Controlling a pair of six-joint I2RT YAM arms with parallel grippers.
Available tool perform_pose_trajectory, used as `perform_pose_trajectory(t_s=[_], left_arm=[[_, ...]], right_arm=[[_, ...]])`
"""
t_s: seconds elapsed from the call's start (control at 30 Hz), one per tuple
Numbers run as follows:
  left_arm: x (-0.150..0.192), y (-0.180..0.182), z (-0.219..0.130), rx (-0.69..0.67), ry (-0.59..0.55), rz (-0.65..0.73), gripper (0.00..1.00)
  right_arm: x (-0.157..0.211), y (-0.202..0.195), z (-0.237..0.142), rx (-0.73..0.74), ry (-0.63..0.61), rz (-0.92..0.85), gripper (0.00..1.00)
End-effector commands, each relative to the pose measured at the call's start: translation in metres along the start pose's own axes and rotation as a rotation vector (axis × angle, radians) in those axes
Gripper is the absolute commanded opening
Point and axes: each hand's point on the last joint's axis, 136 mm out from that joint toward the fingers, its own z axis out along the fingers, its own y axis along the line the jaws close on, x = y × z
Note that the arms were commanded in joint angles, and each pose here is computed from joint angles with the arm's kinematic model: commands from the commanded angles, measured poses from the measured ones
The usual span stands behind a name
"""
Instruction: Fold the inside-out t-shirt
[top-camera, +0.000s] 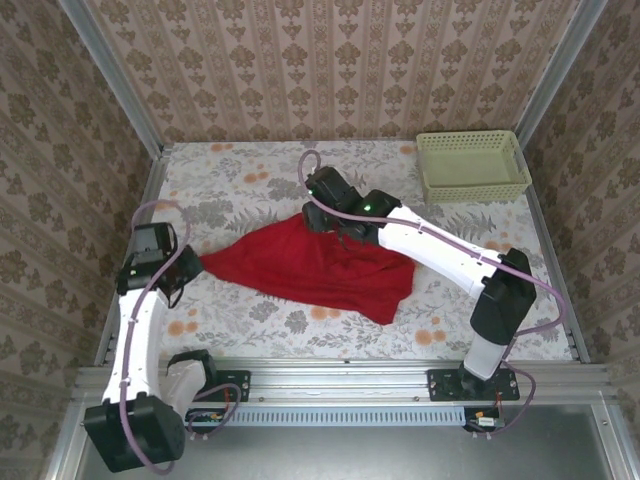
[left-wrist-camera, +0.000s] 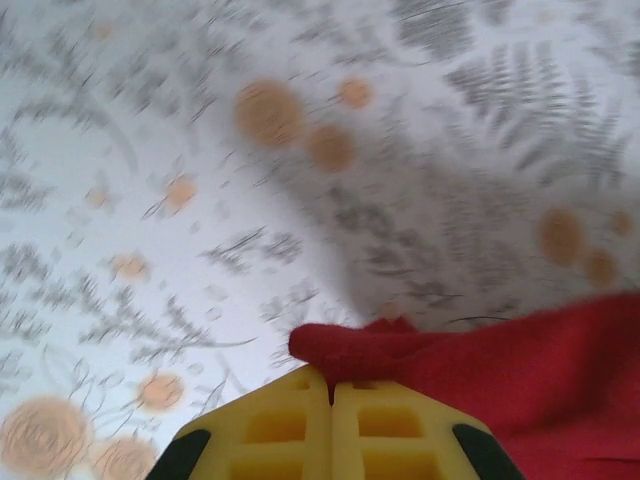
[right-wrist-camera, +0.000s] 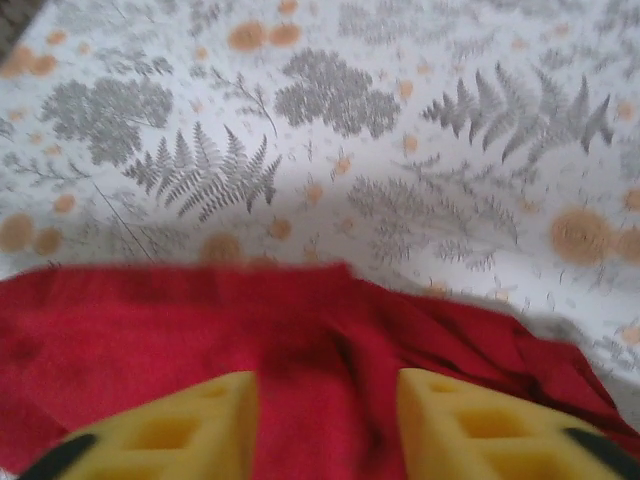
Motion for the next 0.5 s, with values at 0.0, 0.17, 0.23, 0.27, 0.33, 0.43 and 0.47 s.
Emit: perform_pose_trajectory(t_s=[0.0, 0.17, 0.23, 0.27, 0.33, 0.43, 0.47], left_arm=[[0.005, 0.013, 0.009, -0.031, 0.028, -0.098, 0.00], [0.009, -0.007, 0.024, 0.060, 0.106, -0.074, 0.43], [0.010, -0.028, 0.016, 0.070, 0.103, 0.019, 0.53], [0.011, -0.044, 0.010, 0.067, 0.091, 0.101, 0.58], [0.020, -0.080, -0.001, 0.091, 0.082, 0.232, 0.65], [0.048, -0.149, -0.006, 0.234, 0.121, 0.380, 0.69], [0.063, -0.171, -0.005, 0.266, 0.151, 0.434, 0.70]], right_arm=[[-0.030, -0.020, -0.042, -0.002, -0.089, 0.050, 0.59], [0.004, -0.105, -0.050, 0.123, -0.043, 0.169, 0.63], [0.028, -0.131, -0.049, 0.172, -0.002, 0.207, 0.63], [0.042, -0.139, -0.044, 0.184, 0.023, 0.216, 0.64], [0.059, -0.145, -0.043, 0.173, 0.037, 0.248, 0.67], [0.086, -0.147, -0.025, 0.160, 0.110, 0.282, 0.70], [0.092, -0.147, -0.019, 0.153, 0.129, 0.295, 0.70]])
